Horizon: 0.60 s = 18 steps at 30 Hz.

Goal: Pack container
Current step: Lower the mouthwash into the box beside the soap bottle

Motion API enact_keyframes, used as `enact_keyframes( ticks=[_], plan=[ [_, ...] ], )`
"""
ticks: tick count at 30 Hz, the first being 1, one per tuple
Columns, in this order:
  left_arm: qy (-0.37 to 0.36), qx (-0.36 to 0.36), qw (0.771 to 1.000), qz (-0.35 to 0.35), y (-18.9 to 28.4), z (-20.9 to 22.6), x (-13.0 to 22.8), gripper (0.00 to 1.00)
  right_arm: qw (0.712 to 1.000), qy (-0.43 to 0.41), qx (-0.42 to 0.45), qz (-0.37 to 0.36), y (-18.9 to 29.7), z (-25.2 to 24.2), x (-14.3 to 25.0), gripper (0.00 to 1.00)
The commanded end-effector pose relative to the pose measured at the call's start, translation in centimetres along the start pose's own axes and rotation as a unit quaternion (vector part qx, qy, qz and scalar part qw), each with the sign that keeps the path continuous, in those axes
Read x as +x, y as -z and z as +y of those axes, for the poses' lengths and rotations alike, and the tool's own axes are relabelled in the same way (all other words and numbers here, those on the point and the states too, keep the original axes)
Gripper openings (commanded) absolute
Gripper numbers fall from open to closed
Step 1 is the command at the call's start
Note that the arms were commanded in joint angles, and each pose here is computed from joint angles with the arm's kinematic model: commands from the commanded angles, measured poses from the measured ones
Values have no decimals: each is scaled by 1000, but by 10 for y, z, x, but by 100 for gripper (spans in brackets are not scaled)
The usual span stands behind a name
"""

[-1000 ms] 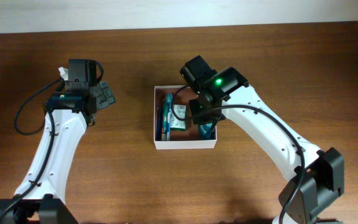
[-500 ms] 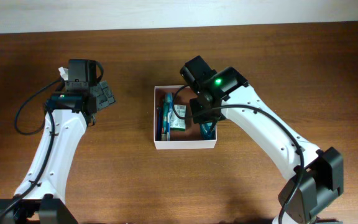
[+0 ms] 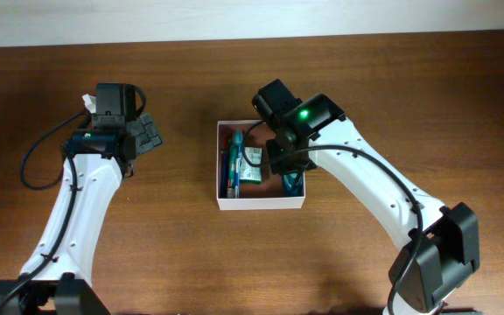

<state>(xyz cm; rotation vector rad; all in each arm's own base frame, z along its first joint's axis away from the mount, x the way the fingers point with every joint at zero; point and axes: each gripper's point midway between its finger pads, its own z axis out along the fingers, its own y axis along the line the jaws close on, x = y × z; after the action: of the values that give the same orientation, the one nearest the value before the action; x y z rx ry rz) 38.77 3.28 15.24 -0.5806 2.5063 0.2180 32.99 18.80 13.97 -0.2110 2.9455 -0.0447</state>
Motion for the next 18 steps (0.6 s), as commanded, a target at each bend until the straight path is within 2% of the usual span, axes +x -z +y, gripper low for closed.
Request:
enact_keyframes(
  ticks=[1, 18],
  plan=[
    [3, -4, 1000, -10, 4, 2, -6, 99, 1000, -5, 8, -19, 7, -1, -8, 29],
    [3, -4, 1000, -10, 4, 2, -6, 99, 1000, -3, 13, -8, -9, -3, -1, 29]
  ],
)
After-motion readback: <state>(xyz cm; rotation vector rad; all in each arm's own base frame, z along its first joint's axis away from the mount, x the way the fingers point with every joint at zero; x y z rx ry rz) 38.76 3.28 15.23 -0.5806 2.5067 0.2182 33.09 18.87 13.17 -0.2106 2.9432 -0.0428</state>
